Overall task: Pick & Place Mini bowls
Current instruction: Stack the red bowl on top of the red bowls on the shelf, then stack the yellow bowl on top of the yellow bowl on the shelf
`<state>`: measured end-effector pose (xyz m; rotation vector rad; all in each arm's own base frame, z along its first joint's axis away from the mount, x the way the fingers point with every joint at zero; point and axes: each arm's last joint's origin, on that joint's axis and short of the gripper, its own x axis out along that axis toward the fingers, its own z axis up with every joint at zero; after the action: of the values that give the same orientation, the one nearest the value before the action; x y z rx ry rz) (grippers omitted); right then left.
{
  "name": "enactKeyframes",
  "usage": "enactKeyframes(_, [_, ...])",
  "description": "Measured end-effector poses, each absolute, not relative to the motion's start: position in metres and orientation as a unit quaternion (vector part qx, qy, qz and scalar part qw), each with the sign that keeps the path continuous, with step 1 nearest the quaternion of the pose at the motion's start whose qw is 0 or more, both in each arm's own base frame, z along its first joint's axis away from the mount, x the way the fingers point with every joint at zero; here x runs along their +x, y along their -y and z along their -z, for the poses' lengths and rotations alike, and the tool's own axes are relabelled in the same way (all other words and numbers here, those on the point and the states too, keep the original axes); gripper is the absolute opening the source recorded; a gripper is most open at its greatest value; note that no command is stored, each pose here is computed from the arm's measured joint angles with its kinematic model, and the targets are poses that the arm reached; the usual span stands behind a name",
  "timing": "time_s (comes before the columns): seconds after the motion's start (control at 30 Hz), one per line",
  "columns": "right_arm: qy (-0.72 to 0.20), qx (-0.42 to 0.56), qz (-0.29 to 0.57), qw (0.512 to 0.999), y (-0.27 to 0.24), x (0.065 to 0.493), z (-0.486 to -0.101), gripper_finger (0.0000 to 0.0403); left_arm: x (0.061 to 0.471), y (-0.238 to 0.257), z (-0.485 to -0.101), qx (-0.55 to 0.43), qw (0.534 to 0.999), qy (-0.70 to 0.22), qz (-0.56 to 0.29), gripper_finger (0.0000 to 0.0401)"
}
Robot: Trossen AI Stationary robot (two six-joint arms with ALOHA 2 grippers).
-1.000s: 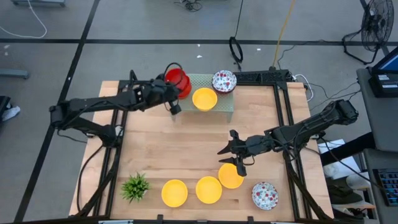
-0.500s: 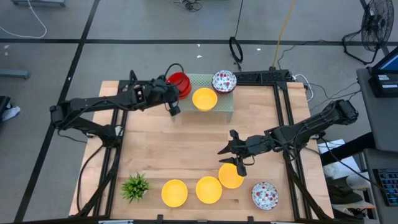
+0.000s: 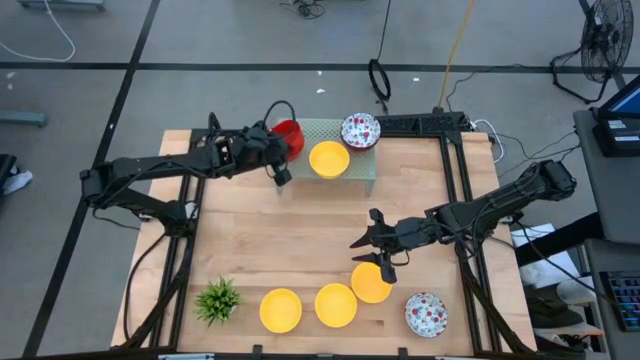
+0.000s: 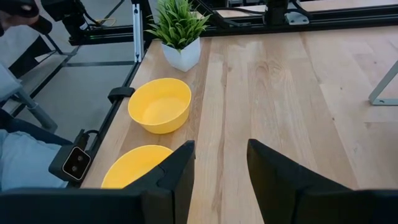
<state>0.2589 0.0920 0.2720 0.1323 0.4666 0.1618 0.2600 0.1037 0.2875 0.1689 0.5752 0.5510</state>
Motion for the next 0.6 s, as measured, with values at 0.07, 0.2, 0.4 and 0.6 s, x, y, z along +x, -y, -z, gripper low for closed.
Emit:
enactKeyframes(0.07, [-0.231,0.066,-0.080,0.967,-0.092,0.259,-0.272,0.0137,0.260,-0.104,-0.288,0.082,0.919,-0.276,-0.269,0.0080])
enactKeyframes(0.2, [-0.231,0.066,-0.081,0.967,-0.092,0.259,-0.272,0.0137,0.260,-0.104,-0.289,0.084,0.920,-0.271,-0.272,0.0131])
enactKeyframes(0.4, [-0.231,0.066,-0.081,0.967,-0.092,0.259,-0.272,0.0137,0.254,-0.099,-0.305,0.089,0.929,-0.230,-0.276,0.0174])
enactKeyframes(0.6, [-0.232,0.066,-0.081,0.967,-0.092,0.259,-0.272,0.0137,0.237,-0.080,-0.332,0.090,0.947,-0.165,-0.262,0.0176])
